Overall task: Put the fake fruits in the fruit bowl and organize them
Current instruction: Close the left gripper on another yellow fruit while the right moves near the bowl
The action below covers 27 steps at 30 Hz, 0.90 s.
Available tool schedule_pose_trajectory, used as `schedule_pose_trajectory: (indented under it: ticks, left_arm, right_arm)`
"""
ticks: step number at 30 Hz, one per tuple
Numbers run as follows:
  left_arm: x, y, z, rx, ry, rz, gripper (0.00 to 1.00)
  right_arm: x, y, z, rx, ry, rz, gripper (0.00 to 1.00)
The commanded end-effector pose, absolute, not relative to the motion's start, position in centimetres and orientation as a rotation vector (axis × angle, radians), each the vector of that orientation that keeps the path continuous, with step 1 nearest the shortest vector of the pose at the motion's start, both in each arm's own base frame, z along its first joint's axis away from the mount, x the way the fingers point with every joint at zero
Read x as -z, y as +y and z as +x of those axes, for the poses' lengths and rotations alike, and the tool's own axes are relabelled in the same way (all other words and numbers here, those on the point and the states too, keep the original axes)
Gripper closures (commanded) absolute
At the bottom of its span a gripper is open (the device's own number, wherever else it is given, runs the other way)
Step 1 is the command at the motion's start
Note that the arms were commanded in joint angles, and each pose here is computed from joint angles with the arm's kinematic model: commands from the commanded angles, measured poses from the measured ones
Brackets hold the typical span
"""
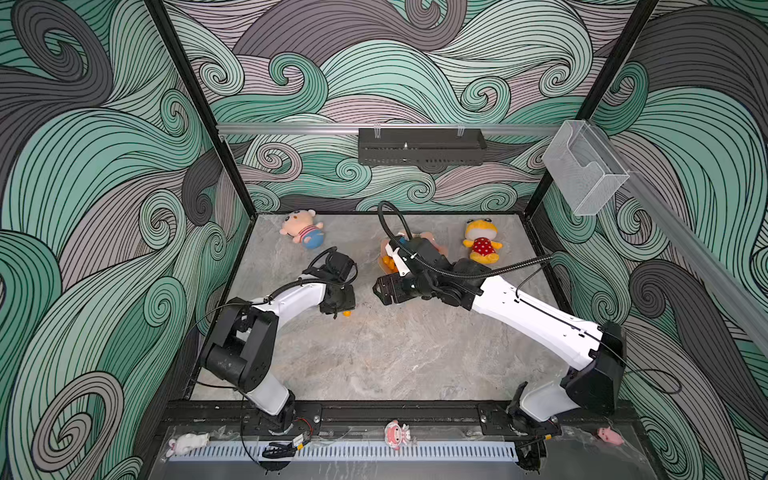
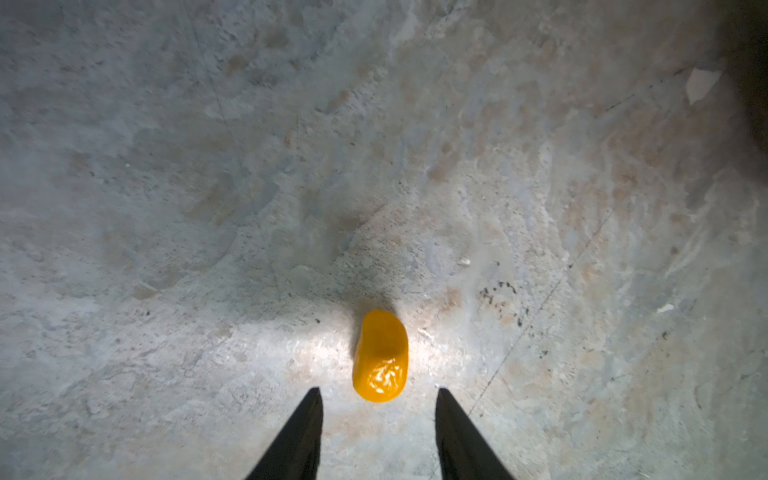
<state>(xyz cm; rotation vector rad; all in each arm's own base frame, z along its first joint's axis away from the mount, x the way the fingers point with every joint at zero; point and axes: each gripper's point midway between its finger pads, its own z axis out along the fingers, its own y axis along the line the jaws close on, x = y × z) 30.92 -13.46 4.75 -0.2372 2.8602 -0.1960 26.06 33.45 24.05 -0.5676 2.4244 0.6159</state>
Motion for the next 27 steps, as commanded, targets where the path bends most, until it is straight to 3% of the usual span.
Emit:
schedule_pose_trajectory:
  ticks: [1,12,27]
  left_arm:
    - [-4.9,-13.7,31.9,0.203,2.868,-0.217,0.55]
    - [-3.3,-14.1,32.0,0.188,2.927,-0.205,0.64]
    - [-1.8,-13.9,31.0,0.172,2.981,-0.223,0.67]
  right_arm:
    - [-24.0,32.1,26.4,-0.565,2.422,-0.548,0.11]
    - [-23.9,30.5,26.8,-0.553,2.43,-0.499,0.11]
    - [-23.3,30.2,26.9,-0.557,2.447,-0.485,0.11]
